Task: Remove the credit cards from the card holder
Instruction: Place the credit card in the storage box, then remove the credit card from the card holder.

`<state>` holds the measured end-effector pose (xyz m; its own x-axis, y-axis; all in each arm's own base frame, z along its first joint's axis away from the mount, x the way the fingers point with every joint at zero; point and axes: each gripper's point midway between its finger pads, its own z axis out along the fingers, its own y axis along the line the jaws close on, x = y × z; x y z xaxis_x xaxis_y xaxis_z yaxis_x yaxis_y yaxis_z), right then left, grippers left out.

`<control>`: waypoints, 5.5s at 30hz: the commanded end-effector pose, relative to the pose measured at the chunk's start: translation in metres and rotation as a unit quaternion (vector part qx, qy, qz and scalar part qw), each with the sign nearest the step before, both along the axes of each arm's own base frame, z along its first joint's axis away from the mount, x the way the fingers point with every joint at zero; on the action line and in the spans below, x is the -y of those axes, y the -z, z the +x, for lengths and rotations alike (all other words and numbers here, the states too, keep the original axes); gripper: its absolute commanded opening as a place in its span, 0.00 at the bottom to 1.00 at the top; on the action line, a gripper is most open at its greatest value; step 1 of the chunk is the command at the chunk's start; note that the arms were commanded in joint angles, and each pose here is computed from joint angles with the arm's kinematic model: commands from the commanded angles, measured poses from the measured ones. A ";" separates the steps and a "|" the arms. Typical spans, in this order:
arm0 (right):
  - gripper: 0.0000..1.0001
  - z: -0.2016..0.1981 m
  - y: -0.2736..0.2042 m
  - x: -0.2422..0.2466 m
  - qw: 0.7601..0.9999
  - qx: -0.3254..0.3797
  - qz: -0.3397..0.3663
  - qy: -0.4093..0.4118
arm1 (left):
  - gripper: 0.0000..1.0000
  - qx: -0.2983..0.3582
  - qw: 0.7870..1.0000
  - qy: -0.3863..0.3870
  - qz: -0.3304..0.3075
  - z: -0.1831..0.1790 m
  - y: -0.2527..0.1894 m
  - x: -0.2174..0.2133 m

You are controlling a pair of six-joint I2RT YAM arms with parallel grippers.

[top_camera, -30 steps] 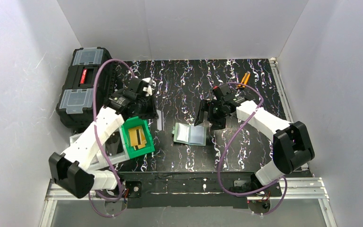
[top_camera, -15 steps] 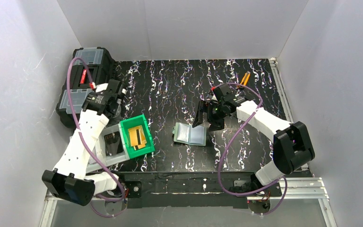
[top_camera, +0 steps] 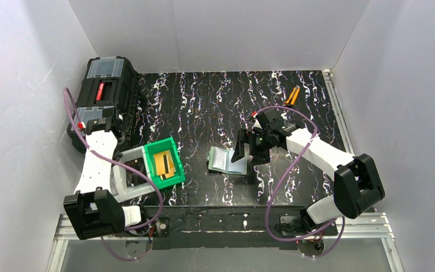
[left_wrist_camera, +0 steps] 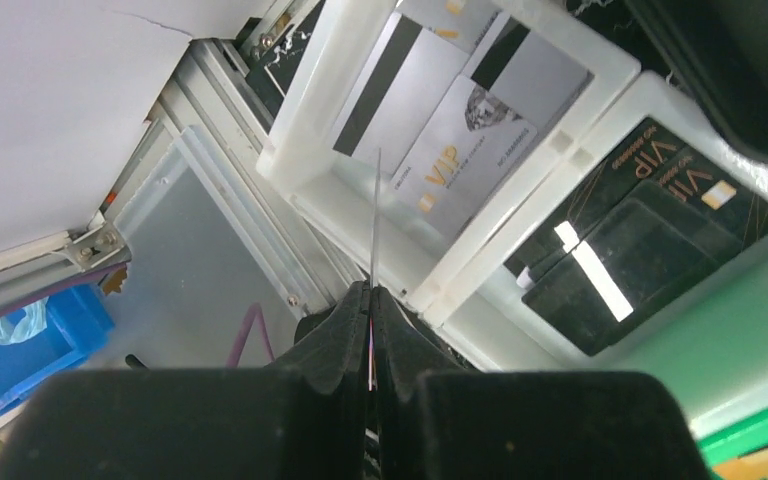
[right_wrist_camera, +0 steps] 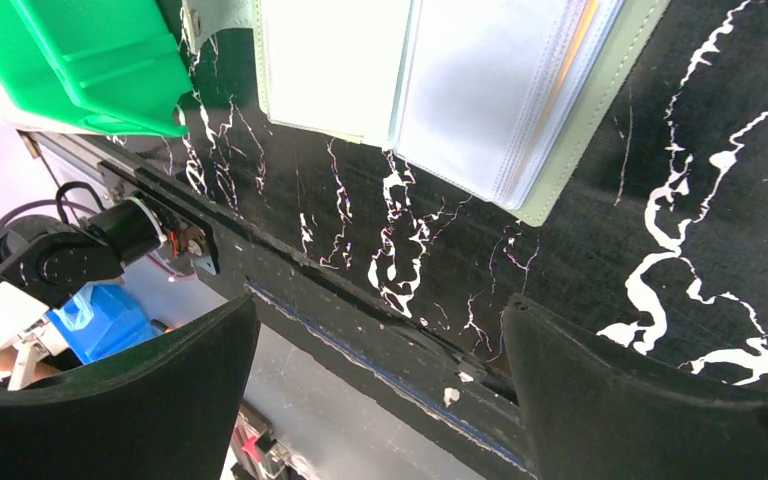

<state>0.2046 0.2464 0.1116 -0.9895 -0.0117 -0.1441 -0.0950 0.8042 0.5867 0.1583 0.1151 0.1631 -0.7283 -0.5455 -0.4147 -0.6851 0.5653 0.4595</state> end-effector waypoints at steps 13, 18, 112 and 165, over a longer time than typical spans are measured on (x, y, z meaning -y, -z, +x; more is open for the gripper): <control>0.98 -0.005 -0.009 -0.002 1.000 0.022 0.005 -0.020 | 0.14 -0.070 0.995 -0.019 0.061 0.015 0.008 -0.042; 0.98 -0.003 -0.007 -0.003 1.000 0.021 0.002 -0.020 | 0.64 -0.044 0.999 -0.003 0.025 0.023 0.008 -0.032; 0.58 0.034 0.035 0.022 0.992 -0.025 -0.039 0.121 | 0.00 0.031 0.784 0.439 -0.438 0.076 0.117 0.445; 0.33 0.043 0.041 -0.009 0.991 0.003 -0.122 0.057 | 0.15 0.032 0.832 0.433 -0.345 0.092 0.121 0.366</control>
